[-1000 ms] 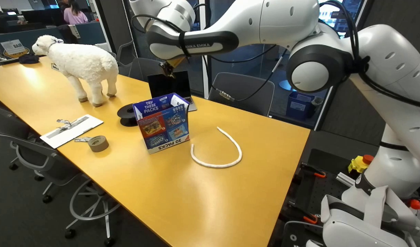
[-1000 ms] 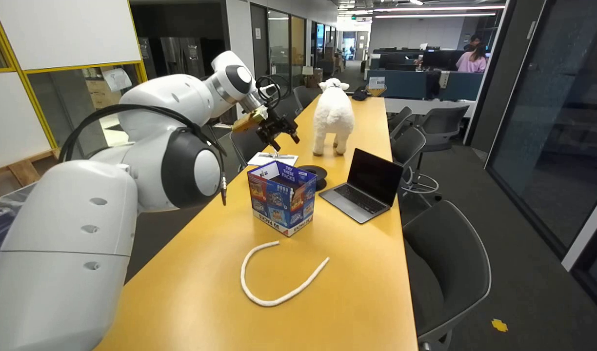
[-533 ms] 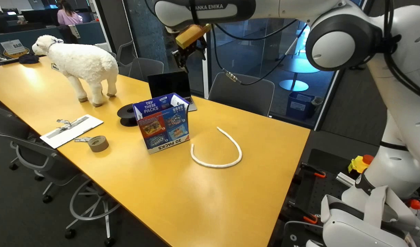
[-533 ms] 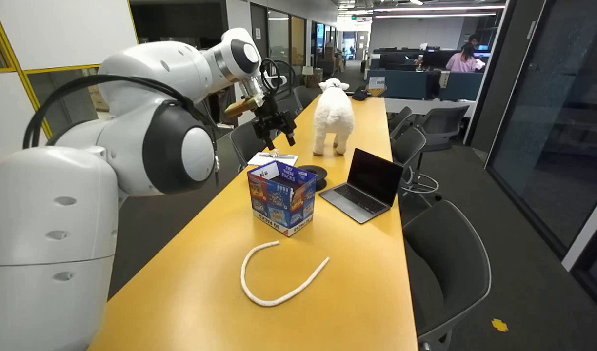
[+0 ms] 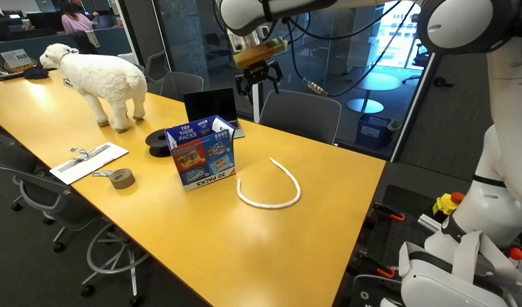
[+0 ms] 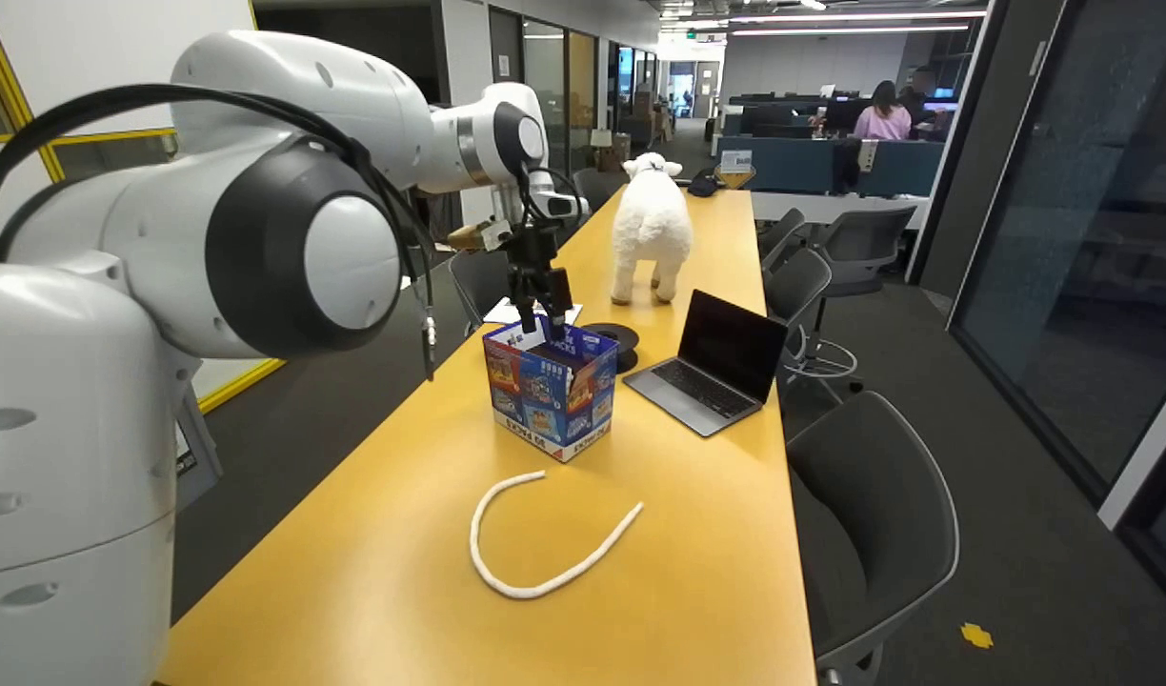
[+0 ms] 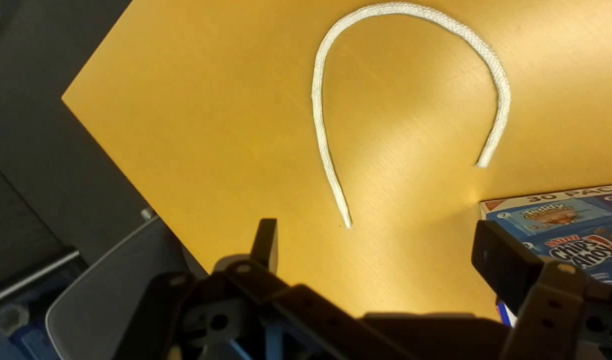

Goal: Put the white ropes inside the blue box

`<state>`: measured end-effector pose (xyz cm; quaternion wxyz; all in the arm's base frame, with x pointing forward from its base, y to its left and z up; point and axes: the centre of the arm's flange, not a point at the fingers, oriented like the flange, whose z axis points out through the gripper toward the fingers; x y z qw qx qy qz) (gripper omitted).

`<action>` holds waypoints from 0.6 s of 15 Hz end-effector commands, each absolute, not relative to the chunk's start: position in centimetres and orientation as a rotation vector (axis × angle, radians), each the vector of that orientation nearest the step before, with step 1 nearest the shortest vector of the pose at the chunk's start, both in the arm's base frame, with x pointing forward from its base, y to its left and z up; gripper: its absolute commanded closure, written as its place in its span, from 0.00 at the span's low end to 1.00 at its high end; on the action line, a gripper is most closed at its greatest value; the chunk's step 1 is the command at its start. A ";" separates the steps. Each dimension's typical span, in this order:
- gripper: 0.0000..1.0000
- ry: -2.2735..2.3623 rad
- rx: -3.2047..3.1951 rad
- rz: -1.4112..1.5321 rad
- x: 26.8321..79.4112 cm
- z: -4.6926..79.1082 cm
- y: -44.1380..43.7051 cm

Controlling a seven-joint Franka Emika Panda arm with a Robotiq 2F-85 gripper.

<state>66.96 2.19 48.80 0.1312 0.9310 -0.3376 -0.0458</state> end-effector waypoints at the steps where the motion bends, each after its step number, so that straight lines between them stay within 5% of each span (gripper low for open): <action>1: 0.00 -1.252 2.684 -0.135 60.4 43.8 0.4; 9: 0.00 -1.639 2.480 -0.113 56.1 31.4 -1.7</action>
